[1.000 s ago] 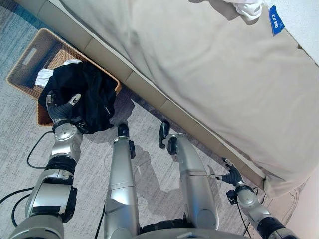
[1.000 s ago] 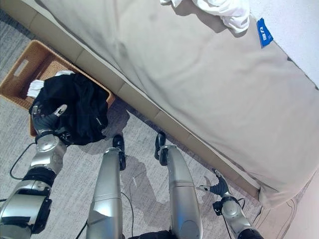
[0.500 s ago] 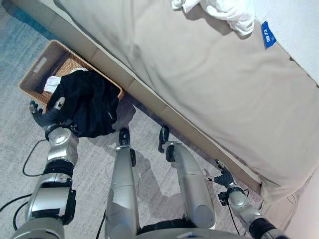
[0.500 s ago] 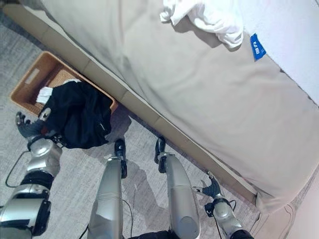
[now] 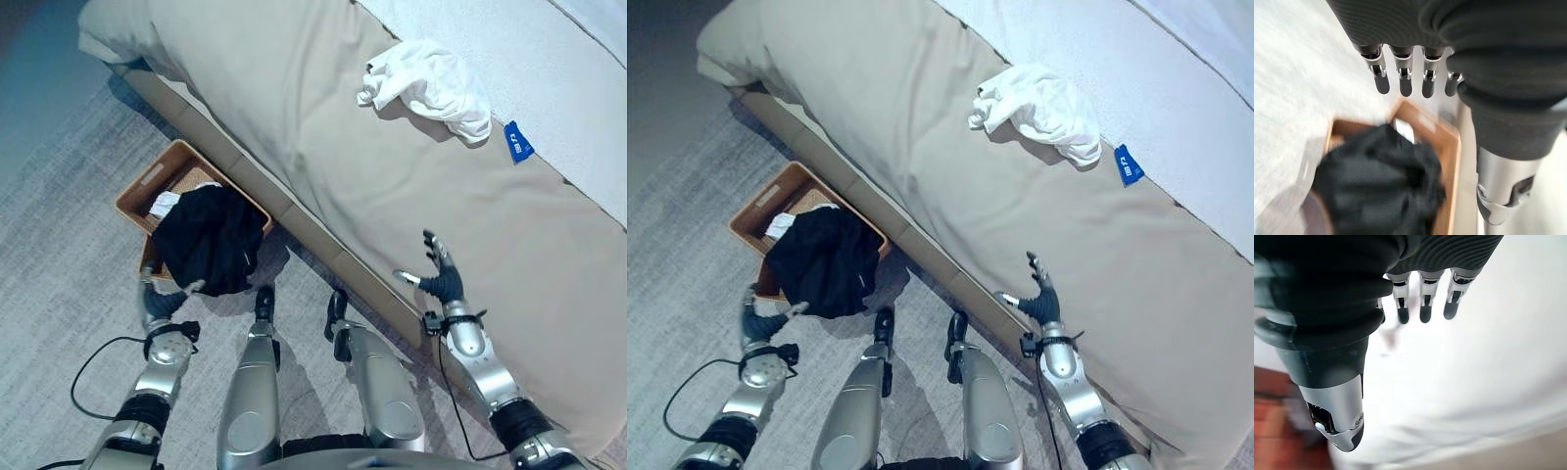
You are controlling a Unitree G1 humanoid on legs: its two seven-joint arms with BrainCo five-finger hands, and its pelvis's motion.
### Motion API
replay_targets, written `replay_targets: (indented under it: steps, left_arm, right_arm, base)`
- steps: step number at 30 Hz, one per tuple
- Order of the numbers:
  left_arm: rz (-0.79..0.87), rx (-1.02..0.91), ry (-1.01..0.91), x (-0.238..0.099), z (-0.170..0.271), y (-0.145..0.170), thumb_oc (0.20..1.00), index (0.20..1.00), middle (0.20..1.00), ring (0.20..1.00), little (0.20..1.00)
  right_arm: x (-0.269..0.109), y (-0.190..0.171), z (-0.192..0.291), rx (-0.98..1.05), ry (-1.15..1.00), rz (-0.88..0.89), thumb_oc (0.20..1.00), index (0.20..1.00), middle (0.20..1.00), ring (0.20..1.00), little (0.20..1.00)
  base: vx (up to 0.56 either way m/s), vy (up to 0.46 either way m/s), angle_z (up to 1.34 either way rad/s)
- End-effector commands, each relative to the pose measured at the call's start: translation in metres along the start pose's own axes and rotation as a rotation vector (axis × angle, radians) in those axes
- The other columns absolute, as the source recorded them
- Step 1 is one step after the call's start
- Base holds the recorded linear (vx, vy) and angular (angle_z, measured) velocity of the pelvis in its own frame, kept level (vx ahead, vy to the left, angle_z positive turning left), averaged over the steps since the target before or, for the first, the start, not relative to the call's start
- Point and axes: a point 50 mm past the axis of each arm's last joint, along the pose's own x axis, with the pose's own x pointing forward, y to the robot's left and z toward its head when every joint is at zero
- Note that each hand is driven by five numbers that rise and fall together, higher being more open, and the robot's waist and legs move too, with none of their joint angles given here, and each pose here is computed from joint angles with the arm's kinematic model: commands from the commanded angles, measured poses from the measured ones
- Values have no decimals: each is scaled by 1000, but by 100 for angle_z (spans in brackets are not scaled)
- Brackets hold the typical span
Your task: Pick up clothes into the bucket
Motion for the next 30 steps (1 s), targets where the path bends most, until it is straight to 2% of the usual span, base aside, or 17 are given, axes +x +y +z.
replay_targets:
  steps: [1, 5, 10, 15, 16, 19, 30]
  left_arm:
    - [-206, 97, -18, -20, -15, -22, 1000, 1000, 1000, 1000, 1000]
    - [-374, 165, -28, -41, -25, -42, 1000, 1000, 1000, 1000, 1000]
    - [-434, 130, 6, -56, -33, -53, 1000, 1000, 1000, 1000, 1000]
    - [-415, 140, 26, -57, -37, -52, 1000, 1000, 1000, 1000, 1000]
    - [-413, 138, 24, -57, -37, -52, 1000, 1000, 1000, 1000, 1000]
    - [-375, 124, 64, -57, -42, -48, 1000, 1000, 1000, 1000, 1000]
    - [-311, 111, 132, -52, -51, -39, 1000, 1000, 1000, 1000, 1000]
  right_arm:
    - [19, -27, 25, -122, -142, -56, 1000, 1000, 1000, 1000, 1000]
    - [46, -44, 45, -240, -226, -141, 1000, 1000, 1000, 1000, 1000]
    - [85, -65, 66, -427, -268, -259, 1000, 1000, 1000, 1000, 1000]
    - [128, -109, 101, -640, -268, -459, 1000, 1000, 1000, 1000, 1000]
    - [129, -108, 102, -640, -271, -459, 1000, 1000, 1000, 1000, 1000]
    - [147, -139, 129, -720, -248, -581, 1000, 1000, 1000, 1000, 1000]
    - [162, -200, 191, -775, -143, -753, 1000, 1000, 1000, 1000, 1000]
  base:
    - [70, -38, -2]
    - [53, -32, -6]
    - [45, -21, -6]
    - [24, -7, 3]
    - [-3, -5, 9]
    - [27, -1, 11]
    - [1, 32, 12]
